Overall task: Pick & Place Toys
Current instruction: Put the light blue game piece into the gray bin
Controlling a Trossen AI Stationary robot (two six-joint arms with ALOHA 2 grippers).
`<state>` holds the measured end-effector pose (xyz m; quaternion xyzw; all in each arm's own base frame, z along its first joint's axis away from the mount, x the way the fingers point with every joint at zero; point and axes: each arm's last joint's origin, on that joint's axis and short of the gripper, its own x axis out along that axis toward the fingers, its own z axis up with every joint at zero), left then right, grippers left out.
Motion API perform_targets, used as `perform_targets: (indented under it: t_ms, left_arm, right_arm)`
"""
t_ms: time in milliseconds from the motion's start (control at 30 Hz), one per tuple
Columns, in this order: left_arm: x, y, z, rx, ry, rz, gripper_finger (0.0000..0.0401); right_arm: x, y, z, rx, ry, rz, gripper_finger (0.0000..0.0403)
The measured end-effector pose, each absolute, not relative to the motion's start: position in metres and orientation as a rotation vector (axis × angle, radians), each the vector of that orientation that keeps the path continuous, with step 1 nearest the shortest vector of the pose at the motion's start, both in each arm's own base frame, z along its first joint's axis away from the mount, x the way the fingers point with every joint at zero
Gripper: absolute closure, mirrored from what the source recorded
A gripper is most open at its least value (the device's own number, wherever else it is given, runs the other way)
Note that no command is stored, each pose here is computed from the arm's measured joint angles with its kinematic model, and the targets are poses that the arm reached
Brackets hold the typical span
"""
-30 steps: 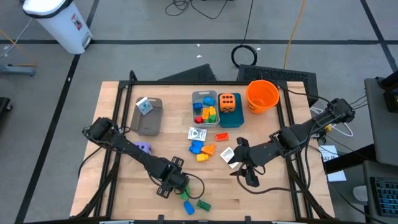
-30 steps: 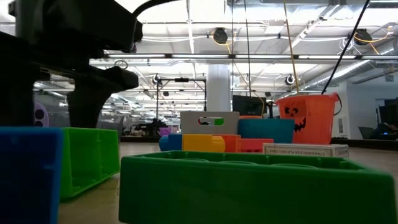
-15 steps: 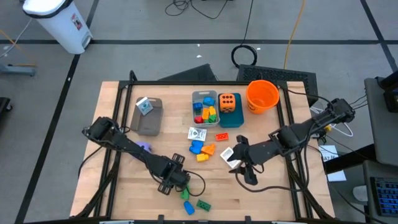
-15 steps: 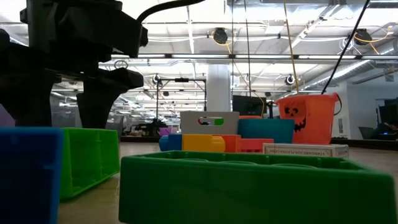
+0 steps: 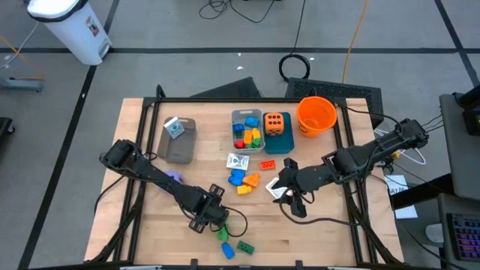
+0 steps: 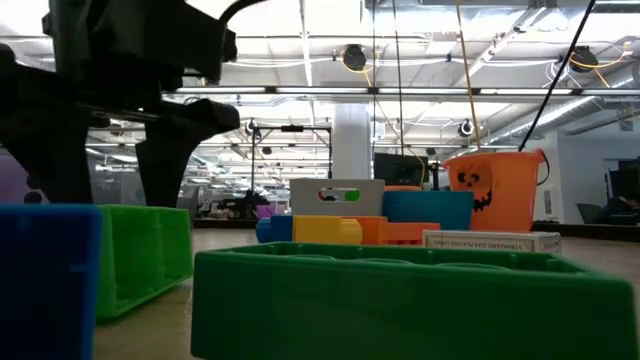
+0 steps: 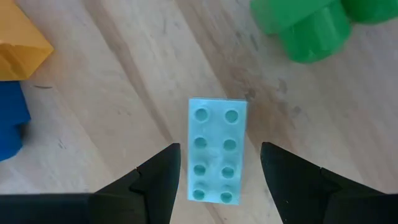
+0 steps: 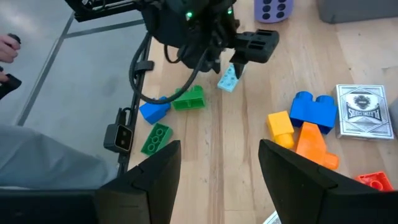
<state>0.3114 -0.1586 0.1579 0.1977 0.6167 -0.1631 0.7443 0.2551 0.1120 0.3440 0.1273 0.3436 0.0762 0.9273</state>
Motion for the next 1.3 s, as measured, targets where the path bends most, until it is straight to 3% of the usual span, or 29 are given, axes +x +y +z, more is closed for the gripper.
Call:
perform_targets:
  t_ms: [567, 867, 967, 1300]
  left_arm:
    - [0.312, -0.141, 0.144, 0.338, 1.406, -0.388, 0.0171]
    - [0.313, -0.140, 0.144, 0.278, 1.418, -0.346, 0.0259]
    - [0.313, -0.136, 0.148, 0.215, 1.419, -0.285, 0.0261]
    - [0.303, -0.096, 0.219, 0.134, 1.217, -0.029, 0.0248]
  right_arm:
    - [0.254, 0.112, 0.342, 0.255, 0.726, 0.151, 0.0195]
    - [0.254, 0.112, 0.342, 0.242, 0.725, 0.153, 0.0195]
    - [0.254, 0.111, 0.342, 0.231, 0.724, 0.157, 0.0195]
    - [0.263, 0.091, 0.343, 0.347, 0.706, 0.054, 0.0195]
